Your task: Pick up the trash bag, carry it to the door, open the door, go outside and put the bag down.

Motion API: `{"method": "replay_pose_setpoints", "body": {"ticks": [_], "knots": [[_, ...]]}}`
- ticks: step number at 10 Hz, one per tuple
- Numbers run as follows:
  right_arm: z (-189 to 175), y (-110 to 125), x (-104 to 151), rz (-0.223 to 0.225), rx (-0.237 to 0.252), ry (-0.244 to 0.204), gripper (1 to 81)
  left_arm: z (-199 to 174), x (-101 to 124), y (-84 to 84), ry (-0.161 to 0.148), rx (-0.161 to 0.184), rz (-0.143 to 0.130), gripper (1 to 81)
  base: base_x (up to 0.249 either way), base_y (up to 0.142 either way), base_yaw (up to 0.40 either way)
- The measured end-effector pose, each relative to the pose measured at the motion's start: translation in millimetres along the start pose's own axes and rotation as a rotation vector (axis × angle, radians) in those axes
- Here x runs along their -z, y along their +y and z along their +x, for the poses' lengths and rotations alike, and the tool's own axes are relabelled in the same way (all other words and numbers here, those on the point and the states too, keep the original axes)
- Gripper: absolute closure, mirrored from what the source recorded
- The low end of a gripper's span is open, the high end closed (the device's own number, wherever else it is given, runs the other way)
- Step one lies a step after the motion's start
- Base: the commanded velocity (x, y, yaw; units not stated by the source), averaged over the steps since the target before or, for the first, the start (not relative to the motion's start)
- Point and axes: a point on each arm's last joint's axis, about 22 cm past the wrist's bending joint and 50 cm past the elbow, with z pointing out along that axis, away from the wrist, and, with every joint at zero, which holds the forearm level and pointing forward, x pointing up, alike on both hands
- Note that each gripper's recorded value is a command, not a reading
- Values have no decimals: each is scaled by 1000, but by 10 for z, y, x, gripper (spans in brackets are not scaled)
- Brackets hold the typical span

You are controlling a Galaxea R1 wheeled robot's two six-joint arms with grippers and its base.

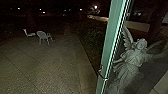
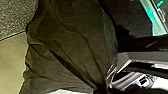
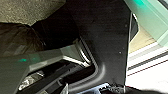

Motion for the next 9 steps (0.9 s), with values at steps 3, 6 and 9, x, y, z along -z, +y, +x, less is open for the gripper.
{"method": "replay_pose_setpoints", "body": {"ticks": [3,6,9], "knots": [[19,-2,0,1,2,4,10,55,-6,18,9,-2,-2,811,114,0,0],[79,-4,1,1,4,14,10,50,-7,24,8,-1,-3,811,103,50,0],[-102,-6,-4,3,2,-12,10,17,0,-8,5,-1,4,811,98,77,0]]}}
